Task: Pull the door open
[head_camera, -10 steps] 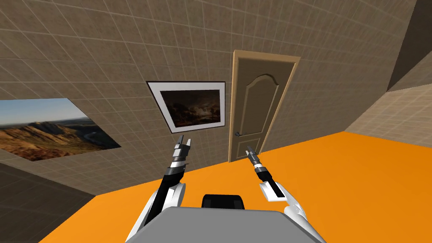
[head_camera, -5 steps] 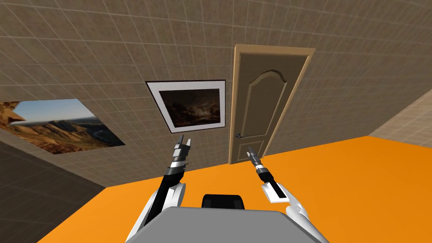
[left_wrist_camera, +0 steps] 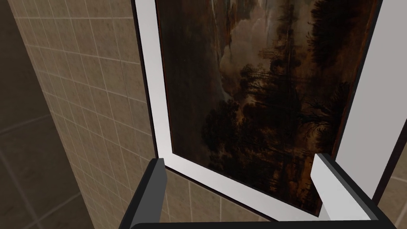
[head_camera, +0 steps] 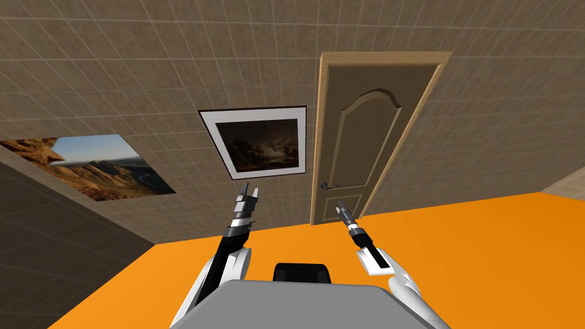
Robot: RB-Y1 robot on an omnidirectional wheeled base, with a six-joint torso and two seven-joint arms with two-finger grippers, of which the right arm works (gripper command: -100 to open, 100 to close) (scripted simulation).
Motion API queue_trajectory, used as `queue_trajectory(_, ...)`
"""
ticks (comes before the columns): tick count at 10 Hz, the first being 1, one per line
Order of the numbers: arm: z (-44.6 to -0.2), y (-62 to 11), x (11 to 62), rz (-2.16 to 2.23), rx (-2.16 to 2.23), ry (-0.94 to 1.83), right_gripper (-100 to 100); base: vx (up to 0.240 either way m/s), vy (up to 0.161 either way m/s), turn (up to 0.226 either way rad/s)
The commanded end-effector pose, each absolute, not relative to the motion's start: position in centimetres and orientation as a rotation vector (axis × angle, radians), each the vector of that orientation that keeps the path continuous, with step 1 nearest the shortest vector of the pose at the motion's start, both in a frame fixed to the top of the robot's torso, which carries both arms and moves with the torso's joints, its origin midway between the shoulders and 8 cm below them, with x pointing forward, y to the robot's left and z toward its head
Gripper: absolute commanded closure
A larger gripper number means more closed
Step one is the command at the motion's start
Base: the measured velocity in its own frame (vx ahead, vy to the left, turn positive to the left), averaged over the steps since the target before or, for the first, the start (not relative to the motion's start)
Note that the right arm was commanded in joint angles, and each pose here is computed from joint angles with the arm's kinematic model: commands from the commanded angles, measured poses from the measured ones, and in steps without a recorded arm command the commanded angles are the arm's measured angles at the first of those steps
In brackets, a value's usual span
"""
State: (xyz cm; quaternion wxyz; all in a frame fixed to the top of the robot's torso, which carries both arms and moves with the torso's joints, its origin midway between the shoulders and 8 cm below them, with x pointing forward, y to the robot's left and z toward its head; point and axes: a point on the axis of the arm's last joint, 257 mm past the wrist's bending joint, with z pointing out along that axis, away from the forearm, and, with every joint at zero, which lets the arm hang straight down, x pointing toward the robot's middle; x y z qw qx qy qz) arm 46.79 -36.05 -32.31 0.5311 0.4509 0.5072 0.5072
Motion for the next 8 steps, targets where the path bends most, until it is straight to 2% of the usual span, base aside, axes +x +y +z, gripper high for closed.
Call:
queue_trajectory(1, -32.9, -36.6, 46.7, 1.201, 1.084, 1.219, -100, 0.051, -0.063, 0.083)
queue_trajectory(5, -34.6, -38.6, 46.5, 1.162, 1.112, 1.249, -100, 0.088, -0.119, 0.138)
queue_trajectory(8, -35.5, -39.8, 46.3, 1.139, 1.127, 1.264, -100, 0.046, -0.095, 0.085)
